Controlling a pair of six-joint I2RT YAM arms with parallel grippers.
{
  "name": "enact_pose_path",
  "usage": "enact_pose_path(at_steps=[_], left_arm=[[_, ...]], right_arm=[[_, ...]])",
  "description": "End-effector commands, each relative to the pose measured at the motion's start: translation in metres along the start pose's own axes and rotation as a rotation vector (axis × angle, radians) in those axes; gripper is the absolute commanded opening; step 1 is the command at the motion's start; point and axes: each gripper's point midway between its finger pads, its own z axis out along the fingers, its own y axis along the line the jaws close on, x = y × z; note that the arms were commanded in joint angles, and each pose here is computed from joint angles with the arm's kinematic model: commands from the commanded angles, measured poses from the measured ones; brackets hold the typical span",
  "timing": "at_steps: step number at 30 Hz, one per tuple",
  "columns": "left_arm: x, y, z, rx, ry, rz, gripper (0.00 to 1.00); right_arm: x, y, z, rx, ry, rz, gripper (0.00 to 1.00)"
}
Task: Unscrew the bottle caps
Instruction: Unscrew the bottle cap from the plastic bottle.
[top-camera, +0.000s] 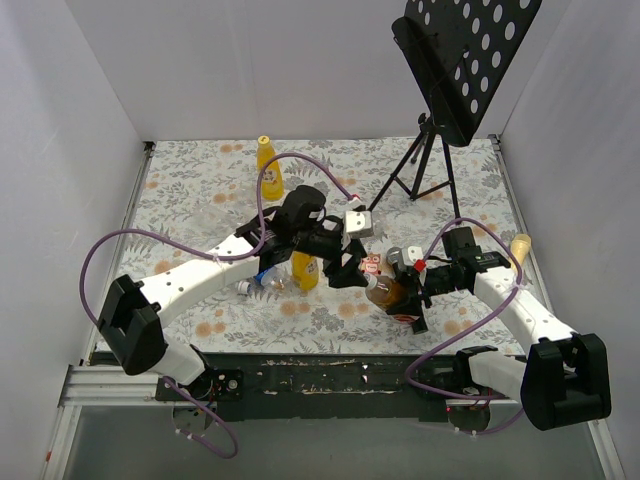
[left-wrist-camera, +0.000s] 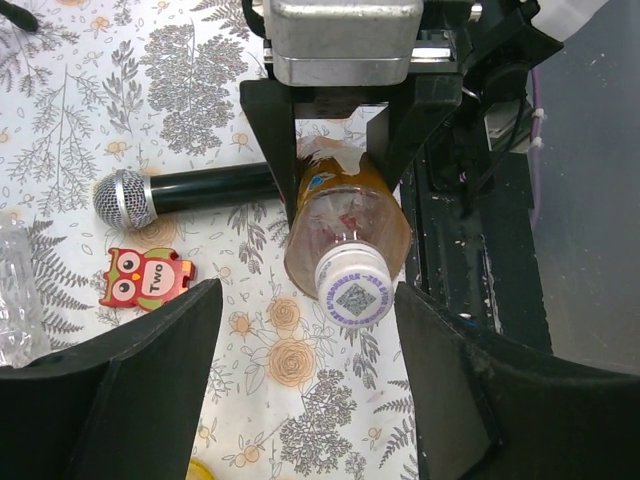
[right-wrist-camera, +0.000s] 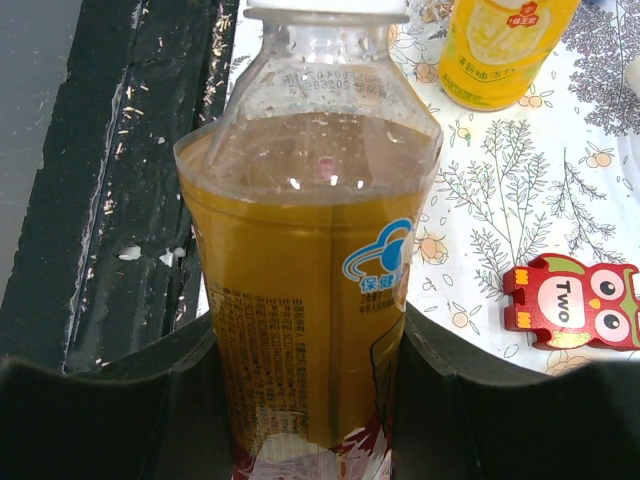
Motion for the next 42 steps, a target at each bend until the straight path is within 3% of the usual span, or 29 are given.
enact_pose_path(at_steps=[1, 7, 16, 18, 22, 23, 24, 29, 32, 35, 39, 42], left_arm=[[-0.016, -0.011, -0.003, 0.048, -0.035, 0.04, 0.68], [-0.014, -0.018, -0.002, 0.084, -0.034, 0.024, 0.68], [-0.006, -0.019, 0.009, 0.097, -0.006, -0.005, 0.52], [-0.004, -0.019, 0.01, 0.097, 0.003, -0.01, 0.42], [-0.007, -0.018, 0.01, 0.093, 0.002, -0.029, 0.06], [-0.009, -0.018, 0.01, 0.089, 0.0, -0.044, 0.0], [-0.011, -0.018, 0.01, 0.079, -0.003, -0.061, 0.0], [-0.031, -0.006, 0.002, -0.048, -0.042, -0.295, 0.0], [-0.053, 0.016, -0.014, -0.286, -0.164, -0.682, 0.0], [-0.065, 0.021, -0.027, -0.379, -0.226, -0.906, 0.0], [-0.071, 0.016, -0.026, -0.362, -0.209, -1.02, 0.0], [-0.07, 0.017, -0.024, -0.364, -0.205, -1.024, 0.0]], right_arm=[[-0.01, -0.001, 0.001, -0.014, -0.026, -0.021, 0.01], [-0.01, -0.002, 0.001, -0.016, -0.025, -0.019, 0.01], [-0.009, -0.002, 0.001, -0.015, -0.023, -0.014, 0.01], [-0.009, -0.003, 0.001, -0.013, -0.021, -0.012, 0.01], [-0.009, -0.003, 0.002, -0.015, -0.019, -0.01, 0.01], [-0.009, -0.003, 0.001, -0.013, -0.02, -0.008, 0.01], [-0.008, -0.003, 0.002, -0.015, -0.018, -0.008, 0.01], [-0.006, -0.005, 0.002, -0.007, -0.006, 0.003, 0.01], [-0.006, -0.005, 0.002, -0.007, -0.007, 0.002, 0.01], [-0.006, -0.005, 0.002, -0.009, -0.008, 0.005, 0.01], [-0.006, -0.005, 0.003, -0.014, -0.007, 0.01, 0.01], [-0.006, -0.005, 0.003, -0.013, -0.005, 0.008, 0.01]])
